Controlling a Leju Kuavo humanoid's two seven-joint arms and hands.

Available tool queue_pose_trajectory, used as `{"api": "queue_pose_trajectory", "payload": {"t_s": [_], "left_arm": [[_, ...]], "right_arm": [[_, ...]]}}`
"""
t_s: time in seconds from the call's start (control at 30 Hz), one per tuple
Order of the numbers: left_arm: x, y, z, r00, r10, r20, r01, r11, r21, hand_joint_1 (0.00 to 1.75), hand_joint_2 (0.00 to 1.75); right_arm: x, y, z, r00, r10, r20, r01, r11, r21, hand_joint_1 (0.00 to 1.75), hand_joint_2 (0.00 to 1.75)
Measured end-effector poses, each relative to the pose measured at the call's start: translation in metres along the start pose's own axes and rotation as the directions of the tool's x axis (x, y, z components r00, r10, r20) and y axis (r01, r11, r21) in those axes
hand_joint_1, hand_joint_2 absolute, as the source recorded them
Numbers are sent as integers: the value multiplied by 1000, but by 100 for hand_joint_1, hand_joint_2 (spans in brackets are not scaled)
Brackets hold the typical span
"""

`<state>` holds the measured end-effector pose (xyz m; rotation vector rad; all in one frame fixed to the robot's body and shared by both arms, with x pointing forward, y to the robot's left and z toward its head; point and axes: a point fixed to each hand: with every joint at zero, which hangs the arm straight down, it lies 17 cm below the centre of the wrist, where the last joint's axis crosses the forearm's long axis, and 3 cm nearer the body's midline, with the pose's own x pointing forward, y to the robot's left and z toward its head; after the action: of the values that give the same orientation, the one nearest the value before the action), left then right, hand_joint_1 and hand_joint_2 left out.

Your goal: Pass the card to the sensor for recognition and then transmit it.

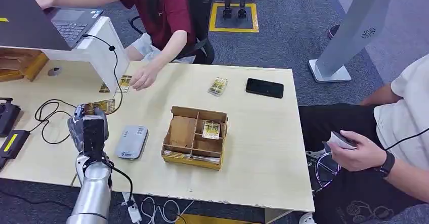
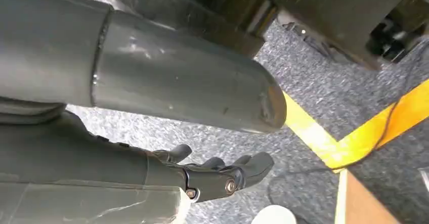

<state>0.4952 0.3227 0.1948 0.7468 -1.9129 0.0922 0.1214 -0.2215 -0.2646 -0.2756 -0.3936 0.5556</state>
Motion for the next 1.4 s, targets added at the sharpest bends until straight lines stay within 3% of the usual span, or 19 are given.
{"api": "queue_pose_trajectory", "payload": {"t_s": [0.2,1.17,1.2,1.4], "left_arm": [[15,-14,-11,998,-59,39,59,998,-8,175,175],[5,-27,-4,998,-55,4,55,998,-38,175,175],[5,-27,-3,998,-56,4,56,998,-38,0,175],[6,-28,-2,999,-42,11,42,998,-41,0,175]], "right_arm": [[5,0,0,1000,22,14,-22,1000,4,0,0],[5,1,0,999,36,14,-36,999,5,0,0],[5,1,0,999,36,14,-36,999,5,0,0],[5,1,0,999,36,14,-36,999,5,0,0]]}}
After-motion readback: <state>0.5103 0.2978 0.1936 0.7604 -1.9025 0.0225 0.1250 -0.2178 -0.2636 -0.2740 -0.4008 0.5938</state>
